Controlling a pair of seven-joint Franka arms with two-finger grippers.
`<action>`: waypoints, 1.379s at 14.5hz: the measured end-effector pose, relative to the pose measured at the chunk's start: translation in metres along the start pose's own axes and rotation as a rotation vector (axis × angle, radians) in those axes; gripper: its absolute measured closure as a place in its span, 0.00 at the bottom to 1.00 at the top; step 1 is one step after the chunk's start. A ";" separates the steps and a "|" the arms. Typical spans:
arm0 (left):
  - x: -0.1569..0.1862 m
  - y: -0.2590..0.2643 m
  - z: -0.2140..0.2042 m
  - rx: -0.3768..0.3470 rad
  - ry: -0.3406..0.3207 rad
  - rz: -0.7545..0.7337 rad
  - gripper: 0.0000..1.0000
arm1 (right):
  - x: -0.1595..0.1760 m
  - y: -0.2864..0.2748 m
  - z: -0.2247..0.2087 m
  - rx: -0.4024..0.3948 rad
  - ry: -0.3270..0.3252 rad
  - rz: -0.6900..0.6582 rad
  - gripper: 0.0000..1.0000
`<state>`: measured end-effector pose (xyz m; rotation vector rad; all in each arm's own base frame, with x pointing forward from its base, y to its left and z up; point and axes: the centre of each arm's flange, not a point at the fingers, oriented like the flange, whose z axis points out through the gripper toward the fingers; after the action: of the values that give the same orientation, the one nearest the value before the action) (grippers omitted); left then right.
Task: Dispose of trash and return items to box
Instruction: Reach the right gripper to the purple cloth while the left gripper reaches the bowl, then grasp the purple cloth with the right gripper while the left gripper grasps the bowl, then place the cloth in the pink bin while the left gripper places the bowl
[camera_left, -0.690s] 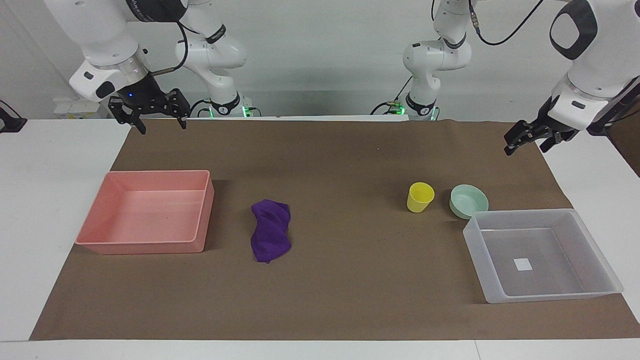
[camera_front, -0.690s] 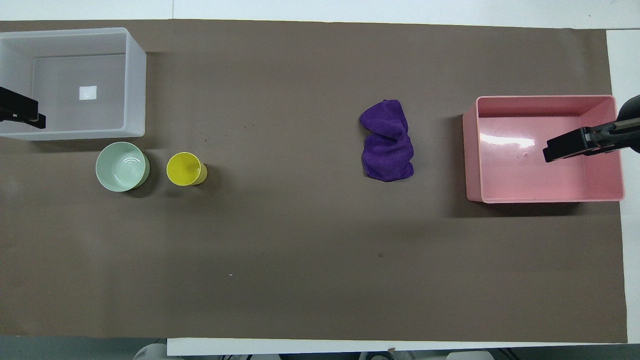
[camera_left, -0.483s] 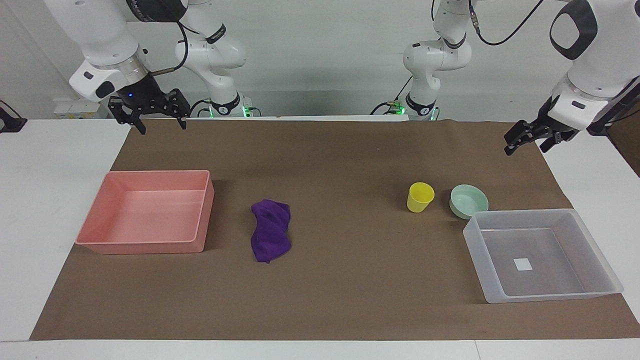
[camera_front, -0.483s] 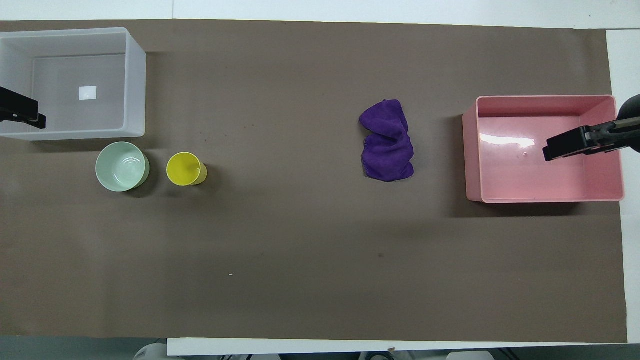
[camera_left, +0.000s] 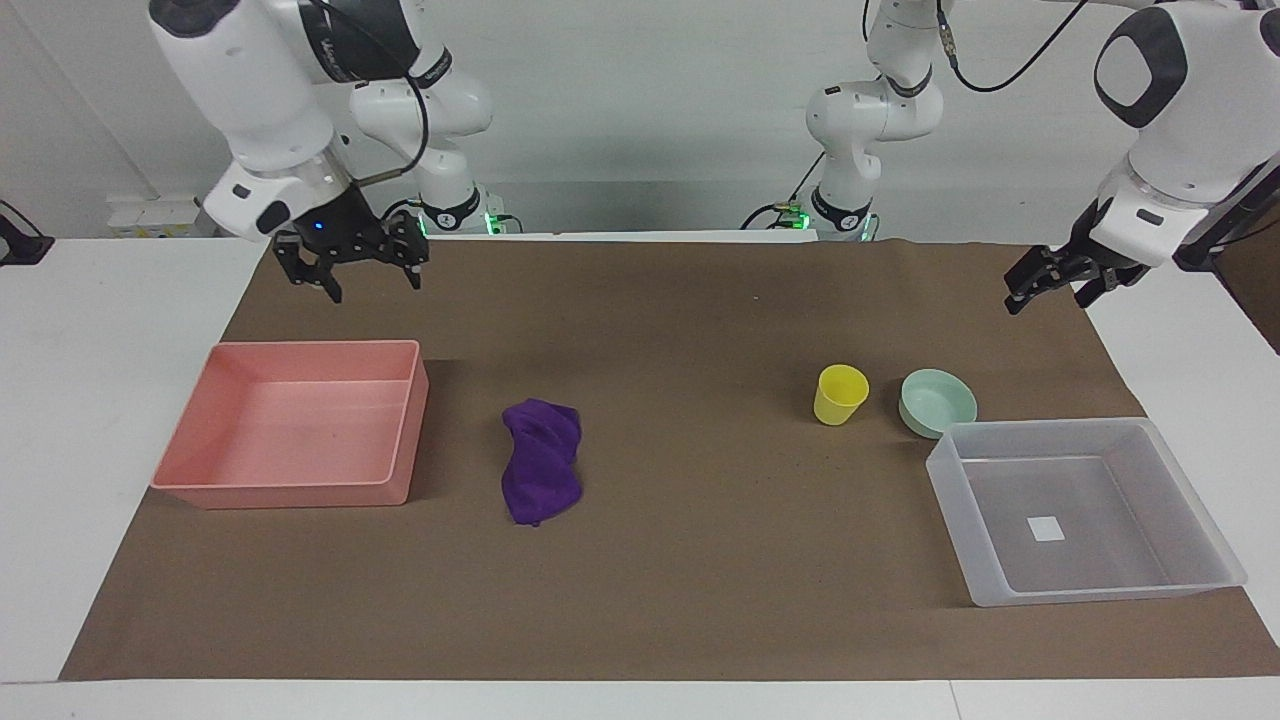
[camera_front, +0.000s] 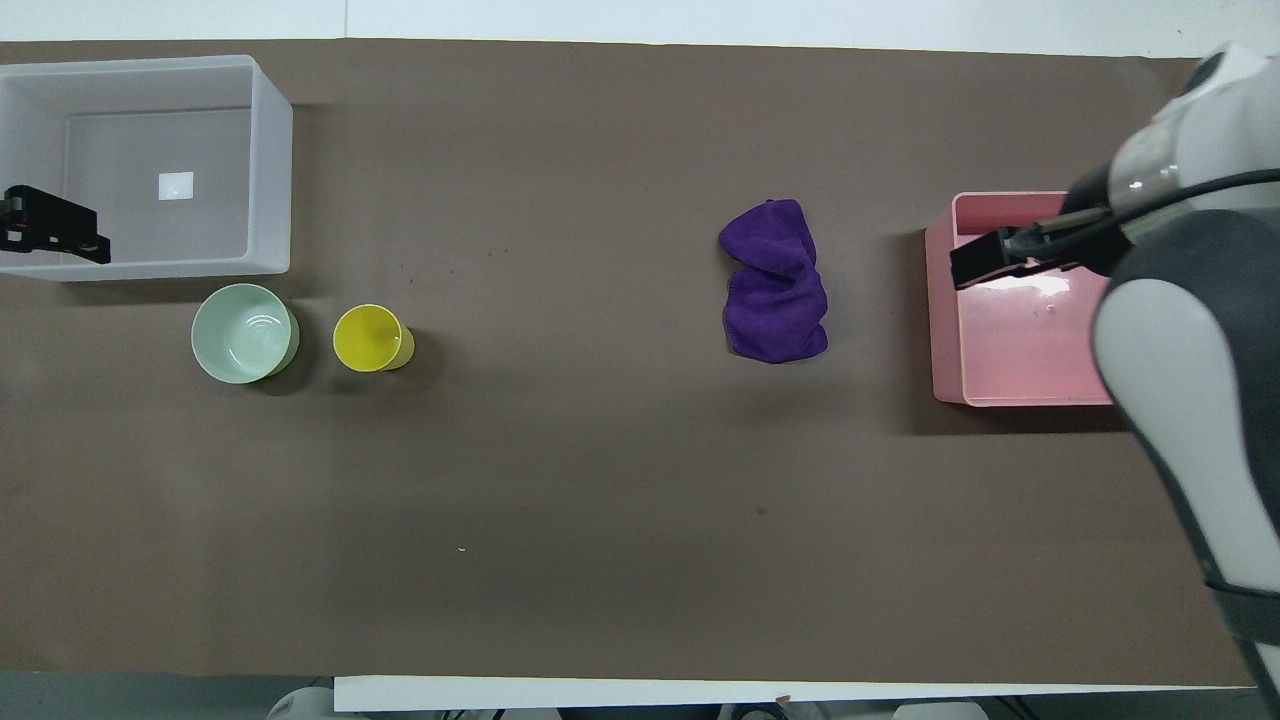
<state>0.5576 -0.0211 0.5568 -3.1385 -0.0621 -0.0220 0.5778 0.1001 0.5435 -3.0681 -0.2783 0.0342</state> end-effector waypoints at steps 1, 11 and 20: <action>-0.010 -0.002 0.024 -0.001 0.018 -0.012 0.00 | 0.015 -0.012 0.025 0.000 0.002 -0.020 0.00; -0.079 -0.023 0.218 0.000 0.006 -0.070 0.10 | 0.068 -0.078 0.215 -0.005 0.001 -0.117 0.14; -0.068 -0.022 0.229 -0.001 0.006 -0.080 0.94 | 0.062 -0.074 0.170 -0.006 -0.013 -0.111 0.96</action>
<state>0.4922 -0.0007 0.3269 -3.1351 -0.1869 -0.0322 0.6208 0.1942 0.3779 -3.0539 -0.4502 0.0473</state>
